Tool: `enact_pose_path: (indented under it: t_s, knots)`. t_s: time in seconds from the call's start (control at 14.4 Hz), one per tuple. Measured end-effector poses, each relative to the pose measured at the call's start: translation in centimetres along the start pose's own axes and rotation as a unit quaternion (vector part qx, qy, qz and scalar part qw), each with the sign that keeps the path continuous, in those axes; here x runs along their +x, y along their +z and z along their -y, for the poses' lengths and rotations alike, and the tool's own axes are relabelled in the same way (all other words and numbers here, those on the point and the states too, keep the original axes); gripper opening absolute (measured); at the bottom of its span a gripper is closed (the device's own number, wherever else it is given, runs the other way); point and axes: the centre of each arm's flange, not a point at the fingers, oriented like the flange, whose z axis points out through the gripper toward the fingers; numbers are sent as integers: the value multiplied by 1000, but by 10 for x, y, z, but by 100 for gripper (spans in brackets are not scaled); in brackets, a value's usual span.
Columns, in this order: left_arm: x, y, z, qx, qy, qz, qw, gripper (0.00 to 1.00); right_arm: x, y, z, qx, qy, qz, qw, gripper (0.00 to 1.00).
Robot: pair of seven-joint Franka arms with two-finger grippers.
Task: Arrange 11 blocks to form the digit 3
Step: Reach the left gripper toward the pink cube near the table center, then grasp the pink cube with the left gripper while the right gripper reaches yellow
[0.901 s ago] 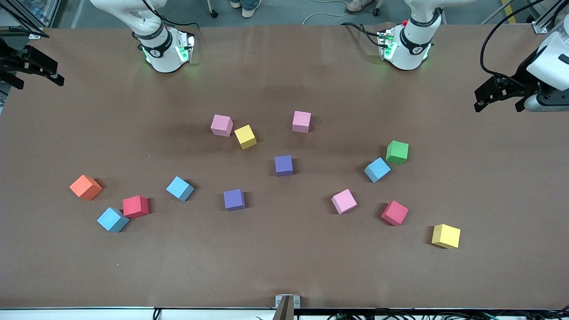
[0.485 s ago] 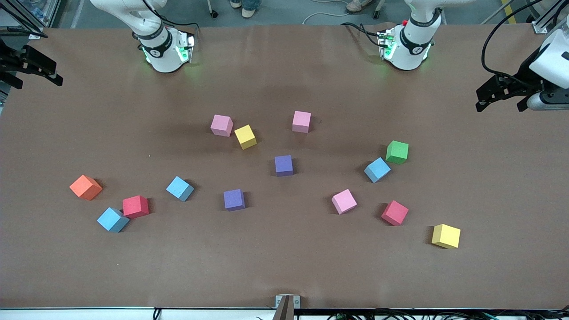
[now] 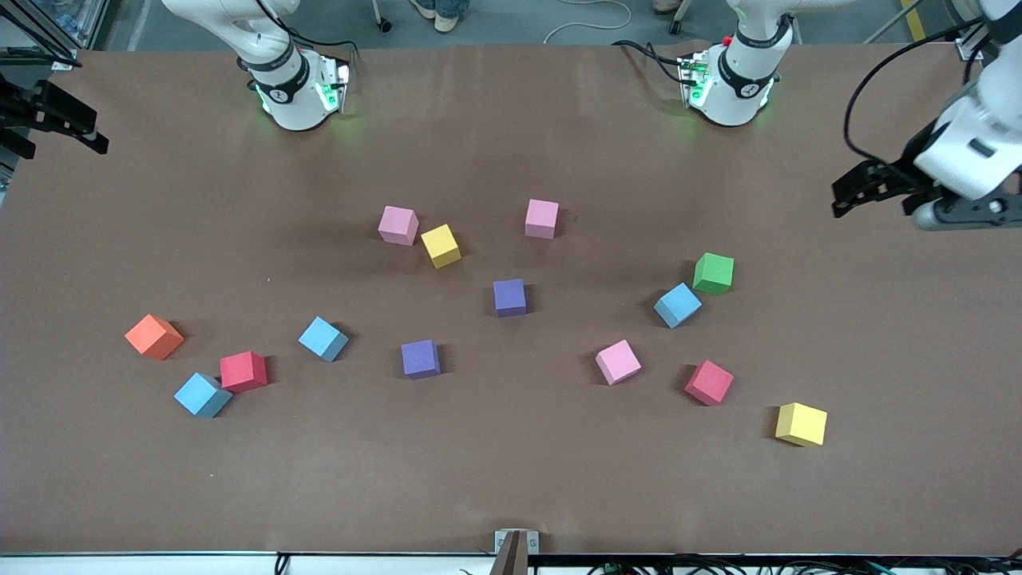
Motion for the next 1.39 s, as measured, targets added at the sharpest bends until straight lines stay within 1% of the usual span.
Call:
enact_pose_path:
  t_s: [0.21,0.28,0.35,0.42,0.49,0.62,0.69,0.83,0.97,1.04,1.25,1.32,1.39]
  knots:
    - [-3,30,-65,8,-42,26,999,100,10,10,-4,-1,4,6,1000,100]
    - [-5,42,-85,9,-58,32,998,100,16,16,-6,-2,5,4,1000,100]
    - [-7,56,-102,9,-76,33,997,100,25,22,-9,-3,8,0,1000,100]
    - [-9,71,-117,8,-95,31,995,100,34,32,-13,-3,12,4,1000,100]
    - [-13,87,-133,6,-115,28,993,100,43,46,-20,-3,18,14,1000,100]
    - [-28,119,-168,1,-161,22,987,100,66,85,-40,-1,34,44,998,100]
    - [-37,134,-184,0,-187,22,982,100,75,101,-48,-1,40,53,998,100]
    - [-55,162,-214,1,-236,31,971,100,86,113,-51,-2,42,57,997,100]
    - [-66,189,-241,-4,-290,41,956,100,86,110,-52,-2,47,54,997,100]
    - [-73,204,-255,-8,-324,45,945,100,85,108,-52,-3,57,52,997,100]
    - [-101,251,-290,-9,-429,58,901,100,87,109,-47,-6,120,51,991,100]
    - [-112,265,-301,-7,-452,62,890,100,88,110,-38,-8,142,52,988,100]
    - [-123,276,-311,-6,-469,66,881,100,90,111,-26,-10,162,52,985,100]
